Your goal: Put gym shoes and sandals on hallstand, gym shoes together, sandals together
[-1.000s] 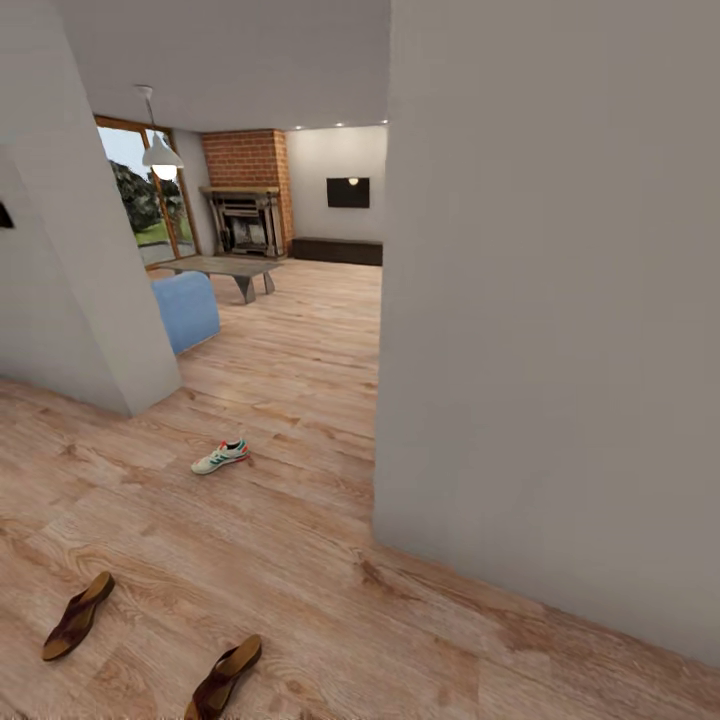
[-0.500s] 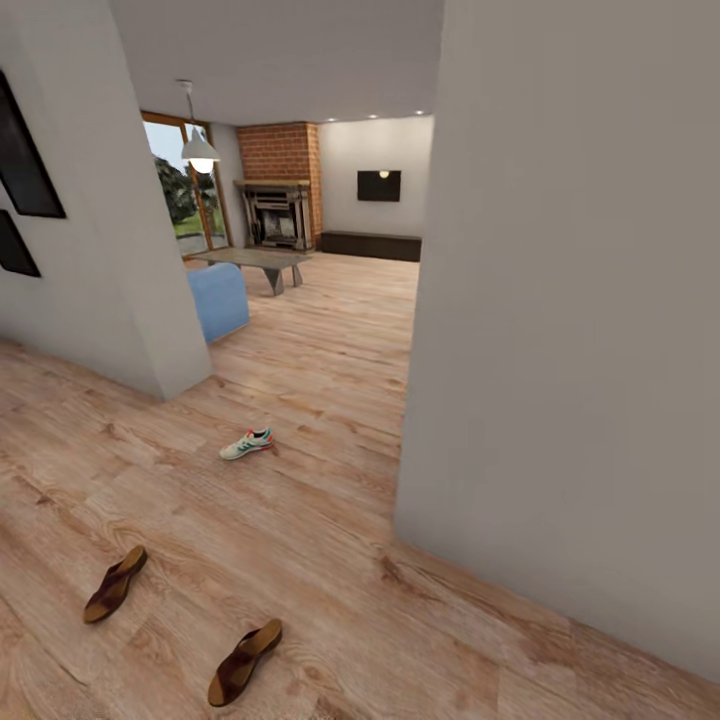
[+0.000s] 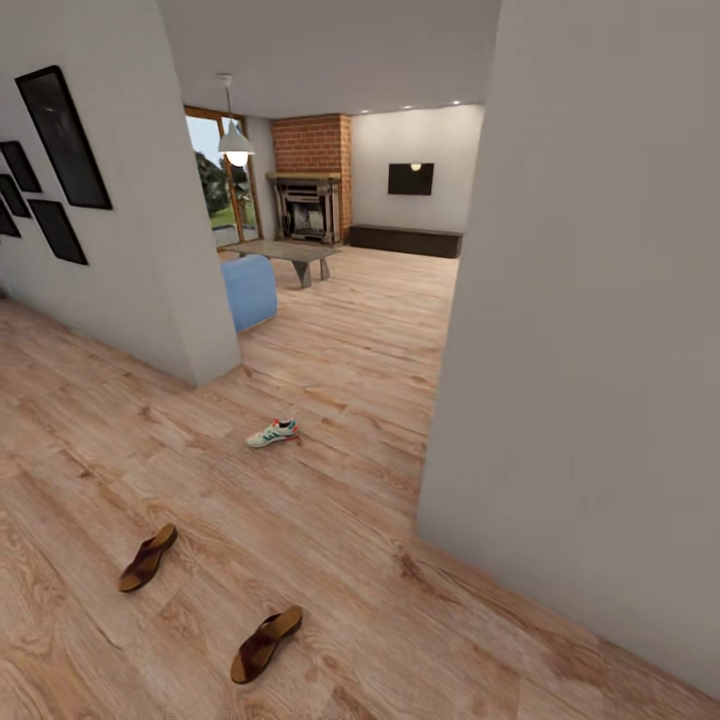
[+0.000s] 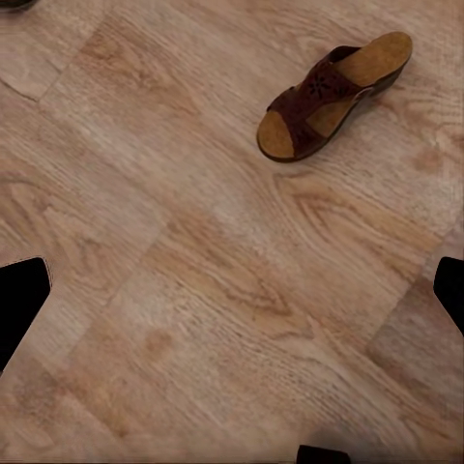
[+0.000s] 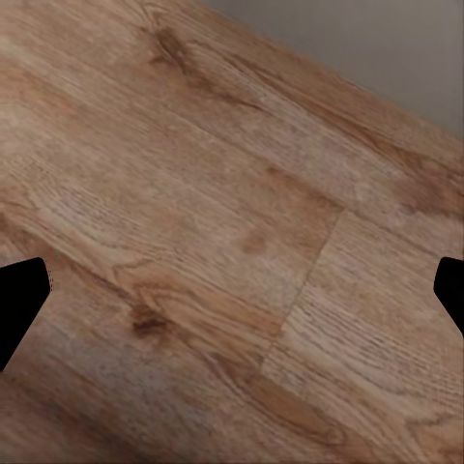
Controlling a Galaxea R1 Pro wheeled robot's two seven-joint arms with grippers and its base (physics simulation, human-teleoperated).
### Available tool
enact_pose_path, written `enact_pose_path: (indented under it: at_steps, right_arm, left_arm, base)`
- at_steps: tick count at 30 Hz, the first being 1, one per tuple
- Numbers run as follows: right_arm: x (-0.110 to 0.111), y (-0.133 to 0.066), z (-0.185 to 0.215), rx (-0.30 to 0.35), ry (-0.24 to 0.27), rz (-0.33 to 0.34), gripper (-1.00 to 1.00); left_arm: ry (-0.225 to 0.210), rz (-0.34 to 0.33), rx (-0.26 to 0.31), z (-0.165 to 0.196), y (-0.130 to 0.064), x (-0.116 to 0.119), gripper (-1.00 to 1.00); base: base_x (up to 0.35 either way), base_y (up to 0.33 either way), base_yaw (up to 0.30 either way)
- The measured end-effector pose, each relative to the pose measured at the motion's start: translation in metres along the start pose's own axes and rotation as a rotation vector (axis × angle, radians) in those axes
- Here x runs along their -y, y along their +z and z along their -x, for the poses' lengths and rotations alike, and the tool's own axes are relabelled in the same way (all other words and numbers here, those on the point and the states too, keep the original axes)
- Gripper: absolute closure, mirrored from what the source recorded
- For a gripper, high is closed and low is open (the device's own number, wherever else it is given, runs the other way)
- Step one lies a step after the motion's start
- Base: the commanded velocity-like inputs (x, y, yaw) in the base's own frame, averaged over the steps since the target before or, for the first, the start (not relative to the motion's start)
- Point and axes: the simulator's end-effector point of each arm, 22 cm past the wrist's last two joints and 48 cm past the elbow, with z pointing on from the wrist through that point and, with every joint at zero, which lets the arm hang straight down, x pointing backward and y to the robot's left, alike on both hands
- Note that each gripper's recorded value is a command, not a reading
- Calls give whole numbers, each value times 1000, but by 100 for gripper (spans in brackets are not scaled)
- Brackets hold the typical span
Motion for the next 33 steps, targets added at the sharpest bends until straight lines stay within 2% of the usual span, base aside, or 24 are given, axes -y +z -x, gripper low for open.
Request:
enact_pose_path:
  at_steps: [24,33]
  right_arm:
    - [-1,0,-11,-27,-1,1,-100]
    - [-1,-1,-15,-36,-3,3,-100]
  left_arm:
    - [4,1,-26,-12,1,0,-100]
    - [5,1,-36,-16,1,0,-100]
  base:
    - [1,0,194]
    - [92,-33,194]
